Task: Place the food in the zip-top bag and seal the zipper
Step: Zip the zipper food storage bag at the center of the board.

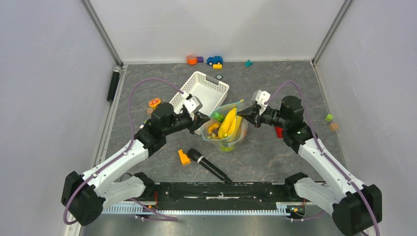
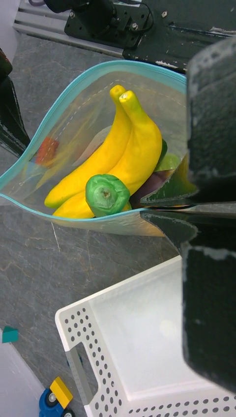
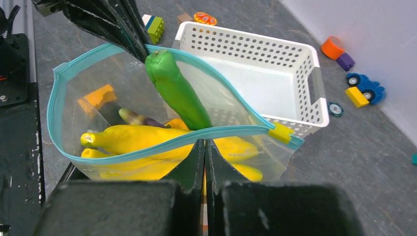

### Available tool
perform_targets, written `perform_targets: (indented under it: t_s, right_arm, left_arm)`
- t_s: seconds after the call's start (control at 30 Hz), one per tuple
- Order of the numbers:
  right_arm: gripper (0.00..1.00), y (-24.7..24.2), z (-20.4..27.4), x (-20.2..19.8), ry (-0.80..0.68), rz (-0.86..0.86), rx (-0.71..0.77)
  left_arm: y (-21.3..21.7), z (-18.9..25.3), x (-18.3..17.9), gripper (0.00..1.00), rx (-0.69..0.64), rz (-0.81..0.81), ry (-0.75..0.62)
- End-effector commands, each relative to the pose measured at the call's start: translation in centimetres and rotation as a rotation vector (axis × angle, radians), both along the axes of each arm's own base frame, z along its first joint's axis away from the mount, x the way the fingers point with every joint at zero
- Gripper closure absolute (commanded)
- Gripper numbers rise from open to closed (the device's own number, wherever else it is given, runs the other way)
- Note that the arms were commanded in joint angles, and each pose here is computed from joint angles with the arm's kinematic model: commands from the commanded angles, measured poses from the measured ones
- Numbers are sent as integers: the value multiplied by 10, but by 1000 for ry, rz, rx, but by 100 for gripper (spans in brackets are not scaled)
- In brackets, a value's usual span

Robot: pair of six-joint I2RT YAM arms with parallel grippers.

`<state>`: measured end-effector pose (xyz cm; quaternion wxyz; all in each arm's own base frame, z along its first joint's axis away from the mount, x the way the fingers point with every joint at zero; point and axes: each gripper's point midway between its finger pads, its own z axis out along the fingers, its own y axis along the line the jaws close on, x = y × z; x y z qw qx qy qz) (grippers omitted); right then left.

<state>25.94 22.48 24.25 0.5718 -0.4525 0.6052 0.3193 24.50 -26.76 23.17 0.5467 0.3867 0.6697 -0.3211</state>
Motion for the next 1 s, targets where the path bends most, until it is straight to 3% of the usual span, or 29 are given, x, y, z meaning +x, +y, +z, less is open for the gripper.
perform_targets:
  t_s: [0.0, 0.03, 0.07, 0.17, 0.2, 0.3, 0.43, 0.57, 0.9, 0.97]
  right_arm:
    - [100, -13, 22, 8, -90, -88, -14]
    - [99, -19, 18, 13, -98, -130, -33]
    - [91, -27, 14, 20, -106, -193, -50]
    - [50, -47, 7, 34, -134, -318, -112]
    - [41, -51, 5, 37, -138, -340, -128]
    - [29, -59, 4, 45, -145, -374, -159]
    - [23, -47, 0, 42, -158, -259, -167]
    - [22, -17, 2, 27, -197, -16, -146]
    - [22, -9, -12, 43, -153, 27, -183]
    - [28, -5, -9, 34, -173, 77, -171]
  left_arm:
    - [-3, 42, -5, 92, -68, -47, -126]
    - [-3, 42, -7, 94, -70, -59, -128]
    - [-4, 44, -10, 95, -72, -71, -132]
    - [-4, 41, -14, 98, -68, -95, -137]
    - [-4, 41, -15, 98, -67, -99, -137]
    - [-6, 39, -16, 98, -64, -115, -134]
    - [-9, 37, -20, 98, -62, -147, -135]
    - [-10, 34, -22, 98, -52, -165, -138]
    - [-12, 25, -33, 98, -19, -245, -171]
    - [-12, 25, -33, 98, -19, -246, -177]
